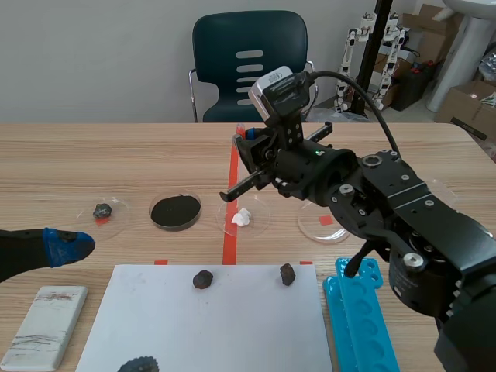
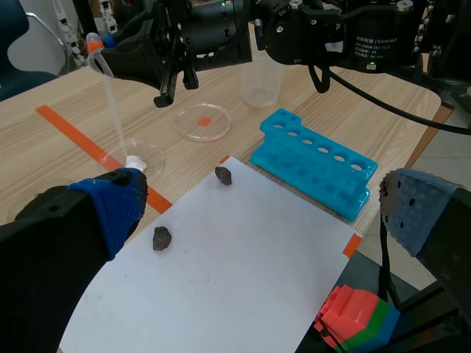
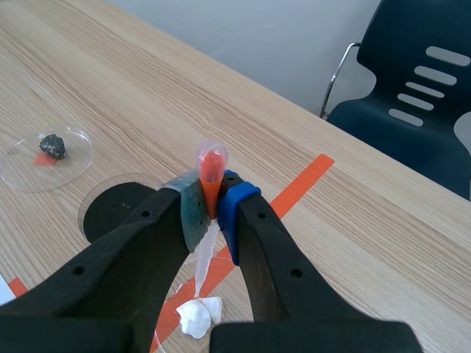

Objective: Squeeze the dropper onto the mineral

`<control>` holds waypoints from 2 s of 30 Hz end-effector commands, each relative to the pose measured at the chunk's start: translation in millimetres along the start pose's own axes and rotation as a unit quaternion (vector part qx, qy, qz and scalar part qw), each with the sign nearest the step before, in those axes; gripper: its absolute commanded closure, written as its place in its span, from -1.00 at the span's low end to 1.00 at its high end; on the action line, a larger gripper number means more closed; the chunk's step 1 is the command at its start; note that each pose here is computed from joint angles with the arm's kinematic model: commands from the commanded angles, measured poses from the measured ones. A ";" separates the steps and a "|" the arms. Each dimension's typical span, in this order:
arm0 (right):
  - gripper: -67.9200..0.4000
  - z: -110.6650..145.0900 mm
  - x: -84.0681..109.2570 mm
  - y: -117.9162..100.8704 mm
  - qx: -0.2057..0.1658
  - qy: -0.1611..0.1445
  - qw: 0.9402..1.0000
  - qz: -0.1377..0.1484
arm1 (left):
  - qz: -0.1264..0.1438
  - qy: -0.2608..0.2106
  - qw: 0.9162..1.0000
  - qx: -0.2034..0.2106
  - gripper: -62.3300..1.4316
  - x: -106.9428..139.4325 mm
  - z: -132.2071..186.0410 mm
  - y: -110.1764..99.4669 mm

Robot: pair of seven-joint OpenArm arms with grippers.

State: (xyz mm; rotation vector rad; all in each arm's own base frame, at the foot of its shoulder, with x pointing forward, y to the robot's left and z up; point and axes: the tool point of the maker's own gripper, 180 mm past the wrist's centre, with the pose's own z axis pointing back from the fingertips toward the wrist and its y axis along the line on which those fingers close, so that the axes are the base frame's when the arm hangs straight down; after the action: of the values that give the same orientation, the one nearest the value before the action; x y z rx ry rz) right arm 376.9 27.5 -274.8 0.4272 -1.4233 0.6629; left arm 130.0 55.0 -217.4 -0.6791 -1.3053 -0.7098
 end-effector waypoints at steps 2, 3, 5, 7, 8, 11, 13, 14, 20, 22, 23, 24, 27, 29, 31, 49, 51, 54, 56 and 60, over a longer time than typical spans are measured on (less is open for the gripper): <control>0.96 -2.2 10.7 -4.9 -0.005 -0.018 1.000 -0.005 | 0.002 -0.020 1.000 0.001 -1.00 9.6 -2.0 -0.2; 0.96 -2.2 10.7 -4.9 -0.005 -0.019 1.000 -0.006 | 0.002 -0.020 1.000 0.001 -1.00 9.6 -2.0 -0.2; 0.96 -2.2 11.3 -5.0 -0.005 -0.019 1.000 -0.007 | 0.002 -0.020 1.000 0.001 -1.00 9.6 -2.0 -0.2; 0.96 -2.5 12.2 -5.1 -0.005 -0.014 1.000 -0.007 | 0.002 -0.020 1.000 0.001 -1.00 9.6 -2.0 -0.2; 0.96 -2.6 13.5 -5.3 -0.005 -0.013 1.000 -0.005 | 0.002 -0.020 1.000 0.001 -1.00 9.6 -2.0 -0.2; 0.96 -2.8 22.1 -5.6 -0.005 -0.012 1.000 -0.002 | 0.002 -0.020 1.000 0.001 -1.00 9.6 -2.0 -0.2; 0.96 -1.9 30.4 -5.4 -0.005 -0.015 1.000 0.004 | 0.002 -0.020 1.000 0.001 -1.00 9.6 -2.0 -0.2; 0.96 -0.9 33.8 -5.1 -0.005 -0.013 1.000 0.009 | 0.002 -0.020 1.000 0.001 -1.00 9.6 -2.0 -0.2; 0.96 15.2 58.3 -0.6 -0.005 -0.024 0.999 0.034 | 0.002 -0.020 1.000 0.001 -1.00 9.6 -2.0 -0.1; 0.96 23.4 64.6 2.0 -0.006 -0.026 0.999 0.043 | 0.002 -0.020 1.000 0.001 -1.00 9.6 -2.0 -0.2; 0.96 28.0 67.1 4.2 -0.004 -0.026 0.999 0.048 | 0.002 -0.020 1.000 0.001 -1.00 9.6 -2.0 -0.2; 0.96 32.9 69.2 6.7 -0.003 -0.026 0.998 0.052 | 0.002 -0.020 1.000 0.001 -1.00 9.6 -2.0 -0.1; 0.96 49.0 75.9 16.0 0.004 -0.032 0.997 0.064 | 0.002 -0.020 1.000 0.001 -1.00 9.6 -2.0 -0.2; 0.96 60.7 78.0 22.8 0.008 -0.030 0.997 0.070 | 0.002 -0.020 1.000 0.001 -1.00 9.6 -2.0 -0.2; 0.96 72.8 79.7 26.2 0.006 -0.028 0.997 0.072 | 0.002 -0.020 1.000 0.001 -1.00 9.6 -2.0 -0.2; 0.96 155.4 108.7 42.9 -0.039 -0.031 0.998 0.049 | 0.002 -0.020 1.000 0.001 -1.00 9.6 -2.0 -0.2; 0.96 161.0 110.2 42.8 -0.043 -0.032 0.997 0.051 | 0.002 -0.020 1.000 0.001 -1.00 9.6 -2.0 -0.2; 0.96 165.8 108.9 40.3 -0.050 -0.031 0.997 0.051 | 0.002 -0.020 1.000 0.001 -1.00 9.6 -2.0 -0.2; 0.96 166.8 107.9 37.7 -0.053 -0.028 0.997 0.053 | 0.002 -0.020 1.000 0.001 -1.00 9.6 -2.0 -0.1; 0.96 167.9 107.5 34.3 -0.058 -0.026 0.996 0.057 | 0.002 -0.020 1.000 0.001 -1.00 9.6 -2.0 -0.1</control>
State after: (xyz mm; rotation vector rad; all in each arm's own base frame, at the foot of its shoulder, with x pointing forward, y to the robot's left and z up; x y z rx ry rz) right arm 225.8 -35.6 -160.2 0.2785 -1.5058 0.6611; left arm 130.0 55.0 -217.4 -0.6791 -1.3053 -0.7098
